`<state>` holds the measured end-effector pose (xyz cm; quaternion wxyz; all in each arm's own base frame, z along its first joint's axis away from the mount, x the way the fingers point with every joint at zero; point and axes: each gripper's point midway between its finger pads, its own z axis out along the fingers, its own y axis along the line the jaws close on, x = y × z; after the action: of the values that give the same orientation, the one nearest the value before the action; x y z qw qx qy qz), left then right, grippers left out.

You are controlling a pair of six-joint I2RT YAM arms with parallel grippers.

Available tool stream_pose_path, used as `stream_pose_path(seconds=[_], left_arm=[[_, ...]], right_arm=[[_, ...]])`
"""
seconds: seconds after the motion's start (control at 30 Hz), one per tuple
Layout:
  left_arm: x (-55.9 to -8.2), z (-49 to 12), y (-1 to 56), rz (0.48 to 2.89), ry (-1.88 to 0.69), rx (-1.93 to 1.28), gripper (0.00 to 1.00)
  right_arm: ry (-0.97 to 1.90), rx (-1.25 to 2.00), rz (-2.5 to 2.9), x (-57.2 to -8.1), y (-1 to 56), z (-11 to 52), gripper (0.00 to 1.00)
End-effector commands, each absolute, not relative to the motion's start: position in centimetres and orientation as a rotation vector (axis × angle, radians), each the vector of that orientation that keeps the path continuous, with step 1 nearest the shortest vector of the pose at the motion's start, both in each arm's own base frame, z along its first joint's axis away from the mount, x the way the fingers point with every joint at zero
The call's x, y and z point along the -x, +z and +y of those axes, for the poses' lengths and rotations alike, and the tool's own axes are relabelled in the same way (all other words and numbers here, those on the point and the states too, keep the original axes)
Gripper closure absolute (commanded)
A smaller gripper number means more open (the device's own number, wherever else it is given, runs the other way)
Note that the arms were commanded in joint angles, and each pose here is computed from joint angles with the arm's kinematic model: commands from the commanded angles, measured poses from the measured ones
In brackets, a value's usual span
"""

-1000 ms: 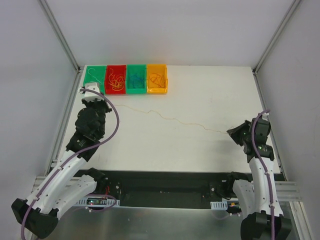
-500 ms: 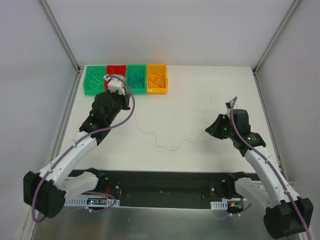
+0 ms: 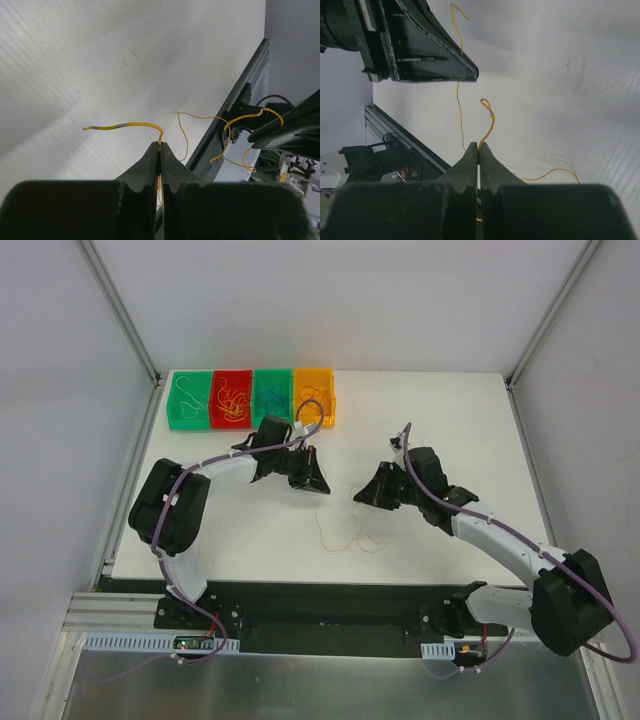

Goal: Untangle the cables

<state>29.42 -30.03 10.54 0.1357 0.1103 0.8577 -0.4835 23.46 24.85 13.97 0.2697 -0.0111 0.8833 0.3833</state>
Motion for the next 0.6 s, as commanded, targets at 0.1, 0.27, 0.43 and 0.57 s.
stream_pose_path(seconds=[0.1,0.27,0.43,0.57], left_arm=[[-28.1,-31.6,13.6,2.468,-1.503,-0.372,0.92],[-29.2,-29.9,14.0,2.469,-1.27,-0.389,0.66],[-31.2,-26.8,15.4,2.441,-1.042,-0.342,0.5],[-32.9,-23.8,17.1,2.371,-0.846,-0.28,0.32]], right_arm=[[1.232,-0.069,2.303,-26.0,15.9,28.8,1.0],[1.168,0.106,2.399,-24.3,14.1,31.1,0.99],[1.03,0.231,2.448,-23.1,12.7,29.9,0.58],[0.913,0.318,2.476,-22.7,12.9,28.3,0.35]])
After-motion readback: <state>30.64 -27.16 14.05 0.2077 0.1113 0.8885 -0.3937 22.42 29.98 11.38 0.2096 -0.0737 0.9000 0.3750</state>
